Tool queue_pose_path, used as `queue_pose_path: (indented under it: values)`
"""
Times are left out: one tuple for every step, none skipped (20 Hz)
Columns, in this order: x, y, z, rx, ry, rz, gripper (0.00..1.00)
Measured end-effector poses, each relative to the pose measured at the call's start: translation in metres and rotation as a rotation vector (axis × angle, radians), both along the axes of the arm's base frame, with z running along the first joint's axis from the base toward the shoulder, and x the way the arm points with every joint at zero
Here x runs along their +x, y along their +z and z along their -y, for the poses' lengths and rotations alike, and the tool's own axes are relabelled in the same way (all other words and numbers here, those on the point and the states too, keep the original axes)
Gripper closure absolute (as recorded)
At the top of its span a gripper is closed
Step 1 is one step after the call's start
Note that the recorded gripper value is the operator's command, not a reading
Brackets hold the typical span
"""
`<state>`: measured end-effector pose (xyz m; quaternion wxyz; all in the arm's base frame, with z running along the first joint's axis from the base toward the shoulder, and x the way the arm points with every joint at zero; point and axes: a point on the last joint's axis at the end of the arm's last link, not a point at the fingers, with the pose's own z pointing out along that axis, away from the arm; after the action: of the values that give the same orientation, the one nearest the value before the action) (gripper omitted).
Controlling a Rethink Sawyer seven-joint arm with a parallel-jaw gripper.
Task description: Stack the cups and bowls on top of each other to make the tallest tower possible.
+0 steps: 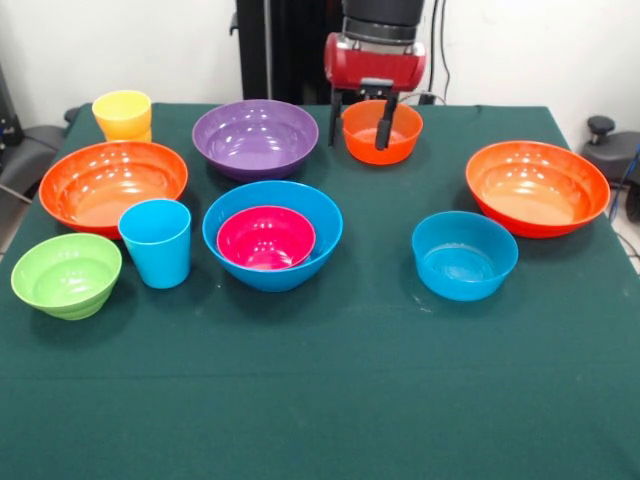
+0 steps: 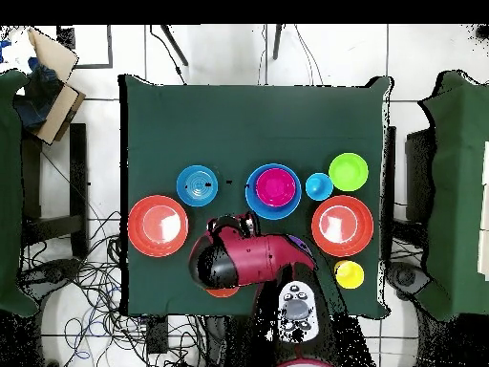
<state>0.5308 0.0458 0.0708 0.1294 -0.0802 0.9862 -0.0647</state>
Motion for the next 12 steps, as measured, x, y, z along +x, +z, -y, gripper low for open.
queue_pose_path:
  values:
    - [0.002,0.004,-0.002,-0.003,0.001,0.007,0.0]
    - [0.005,0.011,-0.003,-0.005,-0.002,0.018,0.0]
    - [0.006,0.014,-0.004,-0.005,-0.005,0.022,0.0]
    - [0.008,0.018,-0.004,-0.005,-0.009,0.027,0.0]
    - [0.012,0.026,-0.002,-0.006,-0.019,0.037,0.0]
    - [0.013,0.029,-0.002,-0.006,-0.024,0.041,0.0]
    - [0.016,0.036,0.0,-0.008,-0.032,0.05,0.0]
    - [0.018,0.04,0.0,-0.009,-0.035,0.055,0.0]
    - [0.02,0.046,0.002,-0.013,-0.042,0.067,0.0]
    - [0.02,0.048,0.002,-0.014,-0.045,0.069,0.0]
    - [0.021,0.048,0.001,-0.015,-0.046,0.071,0.0]
    - [0.021,0.049,0.001,-0.015,-0.048,0.071,0.0]
